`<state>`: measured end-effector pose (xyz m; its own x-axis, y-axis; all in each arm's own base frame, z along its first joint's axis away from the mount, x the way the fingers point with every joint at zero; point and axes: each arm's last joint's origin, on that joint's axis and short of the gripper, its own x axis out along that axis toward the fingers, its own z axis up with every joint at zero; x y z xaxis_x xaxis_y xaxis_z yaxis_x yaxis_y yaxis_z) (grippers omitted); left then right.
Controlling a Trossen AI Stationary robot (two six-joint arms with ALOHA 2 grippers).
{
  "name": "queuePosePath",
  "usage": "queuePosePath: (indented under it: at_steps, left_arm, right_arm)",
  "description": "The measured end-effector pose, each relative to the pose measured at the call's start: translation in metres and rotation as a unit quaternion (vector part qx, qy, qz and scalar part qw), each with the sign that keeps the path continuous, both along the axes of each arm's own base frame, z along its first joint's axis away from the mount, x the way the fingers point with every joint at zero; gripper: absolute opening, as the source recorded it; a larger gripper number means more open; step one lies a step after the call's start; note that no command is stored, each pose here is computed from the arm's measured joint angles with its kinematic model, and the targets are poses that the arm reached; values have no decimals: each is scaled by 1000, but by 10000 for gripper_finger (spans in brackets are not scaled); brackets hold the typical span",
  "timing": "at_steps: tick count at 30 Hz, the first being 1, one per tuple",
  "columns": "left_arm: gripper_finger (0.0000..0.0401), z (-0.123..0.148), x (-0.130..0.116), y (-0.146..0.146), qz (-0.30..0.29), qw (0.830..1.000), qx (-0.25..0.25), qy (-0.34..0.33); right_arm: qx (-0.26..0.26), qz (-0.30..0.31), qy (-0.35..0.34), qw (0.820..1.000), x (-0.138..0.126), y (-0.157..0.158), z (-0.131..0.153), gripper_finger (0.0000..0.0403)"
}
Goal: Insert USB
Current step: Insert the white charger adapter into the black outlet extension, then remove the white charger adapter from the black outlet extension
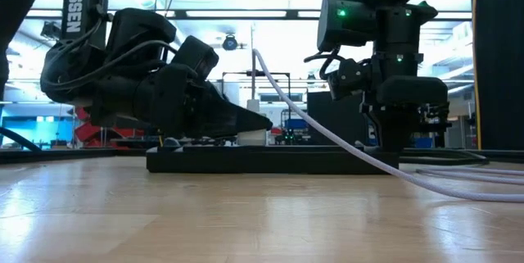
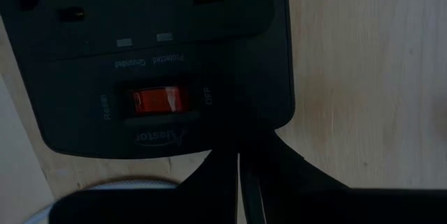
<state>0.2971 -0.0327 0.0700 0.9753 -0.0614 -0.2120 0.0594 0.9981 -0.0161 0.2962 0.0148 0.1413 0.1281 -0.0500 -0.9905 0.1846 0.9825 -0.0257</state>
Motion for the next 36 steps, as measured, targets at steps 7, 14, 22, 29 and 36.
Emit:
queuePosePath:
  at_steps: [7, 14, 22, 29, 36]
  left_arm:
    - [126, -2, 0, 0, -2, 1000, 0, 13]
    - [126, -2, -1, 0, -2, 1000, -3, 6]
    - [279, 2, -2, 1, 22, 999, -27, -22]
    - [345, 11, -1, 1, 24, 996, -43, -72]
    - [338, 23, -4, -3, 12, 994, -44, -100]
  right_arm:
    - [0, 0, 0, 1000, 0, 0, 0, 3]
    - [0, -1, 0, 1000, 0, 0, 0, 5]
    - [0, -2, 0, 1000, 0, 0, 0, 6]
    - [0, -2, 0, 1000, 0, 0, 0, 6]
    - [0, -2, 0, 1000, 0, 0, 0, 6]
